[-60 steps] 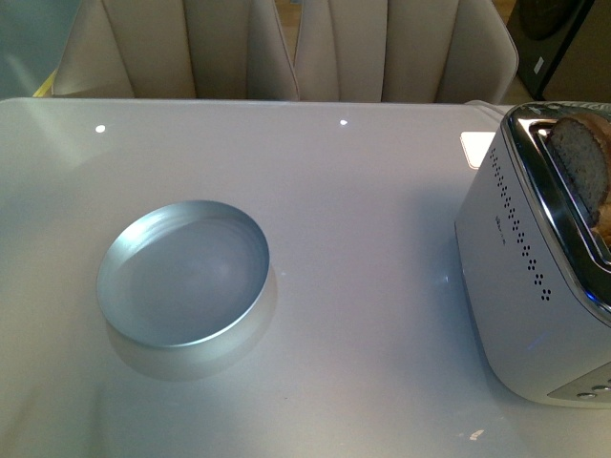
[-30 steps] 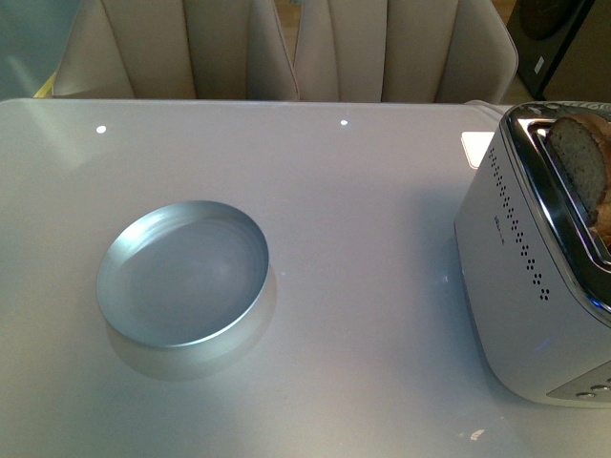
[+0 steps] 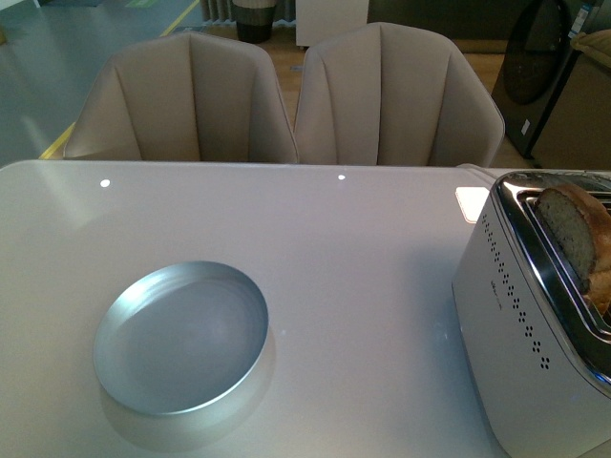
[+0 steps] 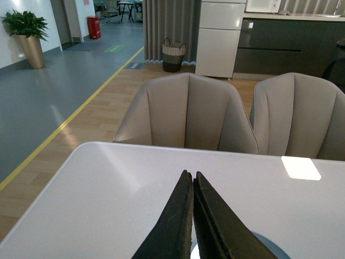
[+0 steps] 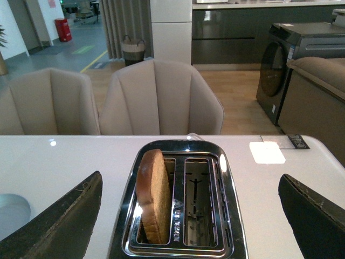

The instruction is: Left arm holds plate, right arm toasts bread

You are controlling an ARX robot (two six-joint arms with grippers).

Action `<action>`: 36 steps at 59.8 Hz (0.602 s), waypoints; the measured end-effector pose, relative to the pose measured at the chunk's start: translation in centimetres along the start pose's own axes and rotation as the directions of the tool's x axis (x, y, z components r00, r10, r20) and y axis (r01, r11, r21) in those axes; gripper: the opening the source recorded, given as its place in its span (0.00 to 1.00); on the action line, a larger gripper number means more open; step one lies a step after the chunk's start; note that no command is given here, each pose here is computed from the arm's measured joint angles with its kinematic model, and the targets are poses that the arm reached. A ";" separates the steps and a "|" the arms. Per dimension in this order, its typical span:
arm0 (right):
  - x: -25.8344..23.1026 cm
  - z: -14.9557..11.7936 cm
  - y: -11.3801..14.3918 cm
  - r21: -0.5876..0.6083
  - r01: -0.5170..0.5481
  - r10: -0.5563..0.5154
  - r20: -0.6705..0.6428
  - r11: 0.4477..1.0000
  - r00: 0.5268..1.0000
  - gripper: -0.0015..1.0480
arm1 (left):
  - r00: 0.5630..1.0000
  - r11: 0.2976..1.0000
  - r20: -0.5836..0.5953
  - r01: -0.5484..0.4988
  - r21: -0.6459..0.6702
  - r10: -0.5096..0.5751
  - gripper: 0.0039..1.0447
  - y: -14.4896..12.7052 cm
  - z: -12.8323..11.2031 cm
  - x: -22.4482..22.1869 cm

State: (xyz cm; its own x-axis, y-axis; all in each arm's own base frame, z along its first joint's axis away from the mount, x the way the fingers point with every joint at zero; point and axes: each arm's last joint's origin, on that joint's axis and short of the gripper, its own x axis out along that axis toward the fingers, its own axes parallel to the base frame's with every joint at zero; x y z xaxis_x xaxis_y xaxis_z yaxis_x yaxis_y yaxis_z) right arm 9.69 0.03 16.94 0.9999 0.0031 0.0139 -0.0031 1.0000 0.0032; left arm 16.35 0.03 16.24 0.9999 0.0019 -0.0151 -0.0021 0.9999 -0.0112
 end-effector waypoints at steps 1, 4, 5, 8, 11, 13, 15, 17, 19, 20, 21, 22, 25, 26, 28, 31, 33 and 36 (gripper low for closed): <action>0.0 0.0 0.0 0.000 0.000 0.000 0.000 1.000 1.000 0.91 | 1.000 1.000 0.000 0.000 0.000 0.000 0.03 0.0 0.0 -0.2; 0.0 0.0 0.0 0.000 0.000 0.000 0.000 1.000 1.000 0.91 | 1.000 1.000 0.001 0.000 0.000 0.000 0.03 0.0 0.0 -0.6; 0.0 0.0 0.0 0.000 0.000 0.000 0.000 1.000 1.000 0.91 | 1.000 1.000 0.001 0.000 0.000 0.000 0.03 0.0 0.0 -0.6; 0.0 0.0 0.0 0.000 0.000 0.000 0.000 1.000 1.000 0.91 | 1.000 1.000 0.003 0.000 0.000 0.000 0.03 0.0 0.1 -1.0; 0.0 0.0 0.0 0.000 0.000 0.000 0.000 1.000 1.000 0.91 | 1.000 1.000 0.004 0.000 0.000 0.000 0.03 0.0 0.1 -1.4; 0.0 0.0 0.0 0.000 0.000 0.000 0.000 1.000 1.000 0.91 | 1.000 1.000 0.004 0.000 0.000 0.000 0.03 0.0 0.1 -1.5; 0.0 0.0 0.0 0.000 0.000 0.000 0.000 1.000 1.000 0.91 | 1.000 1.000 0.005 0.000 0.000 0.000 0.03 0.0 0.1 -1.8; 0.0 0.0 0.0 0.000 0.000 0.000 0.000 1.000 1.000 0.91 | 1.000 1.000 0.004 0.000 0.000 0.000 0.03 0.0 0.1 -2.0; 0.0 0.0 0.0 0.000 0.000 0.000 0.000 1.000 1.000 0.91 | 1.000 1.000 0.003 0.000 0.000 0.000 0.03 0.0 0.1 -2.2; 0.0 0.0 0.0 0.000 0.000 0.000 0.000 1.000 1.000 0.91 | 1.000 1.000 0.004 0.000 0.000 0.000 0.03 0.0 0.1 -2.3; 0.0 0.0 0.0 0.000 0.000 0.000 0.000 1.000 1.000 0.91 | 1.000 1.000 0.005 0.000 0.000 0.000 0.03 0.0 0.2 -2.3; 0.0 0.0 0.0 0.000 0.000 0.000 0.000 1.000 1.000 0.91 | 1.000 1.000 0.007 0.000 0.000 0.000 0.03 0.0 0.2 -2.4; 0.0 0.0 0.0 0.000 0.000 0.000 0.000 1.000 1.000 0.91 | 1.000 1.000 0.011 0.000 0.000 0.000 0.03 0.0 0.3 -2.6; 0.0 0.0 0.0 0.000 0.000 0.000 0.000 1.000 1.000 0.92 | 1.000 1.000 0.013 0.000 0.000 0.000 0.03 0.0 0.4 -2.7; 0.0 0.0 0.0 0.000 0.000 0.000 0.000 1.000 1.000 0.91 | 1.000 1.000 0.015 0.000 0.000 0.000 0.03 0.0 0.5 -2.9; 0.0 0.0 0.0 0.000 0.000 0.000 0.000 1.000 1.000 0.91 | 1.000 1.000 0.018 0.000 0.000 0.000 0.03 0.0 0.5 -3.1; 0.0 0.0 0.0 0.000 0.000 0.000 0.000 1.000 1.000 0.91 | 1.000 1.000 0.020 0.000 0.000 0.000 0.03 0.0 0.6 -3.2; 0.0 0.0 0.0 0.000 0.000 0.000 0.000 1.000 1.000 0.91 | 1.000 1.000 0.024 0.000 0.000 0.000 0.03 0.0 0.7 -3.5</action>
State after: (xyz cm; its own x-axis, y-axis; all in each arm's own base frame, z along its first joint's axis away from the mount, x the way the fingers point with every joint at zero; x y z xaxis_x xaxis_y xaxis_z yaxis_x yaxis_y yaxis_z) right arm 9.69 0.03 16.94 0.9999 0.0031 0.0139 -0.0031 1.0000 0.0032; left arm 12.83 0.02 16.96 1.0000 0.0019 0.0086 -0.0018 0.9999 -0.0113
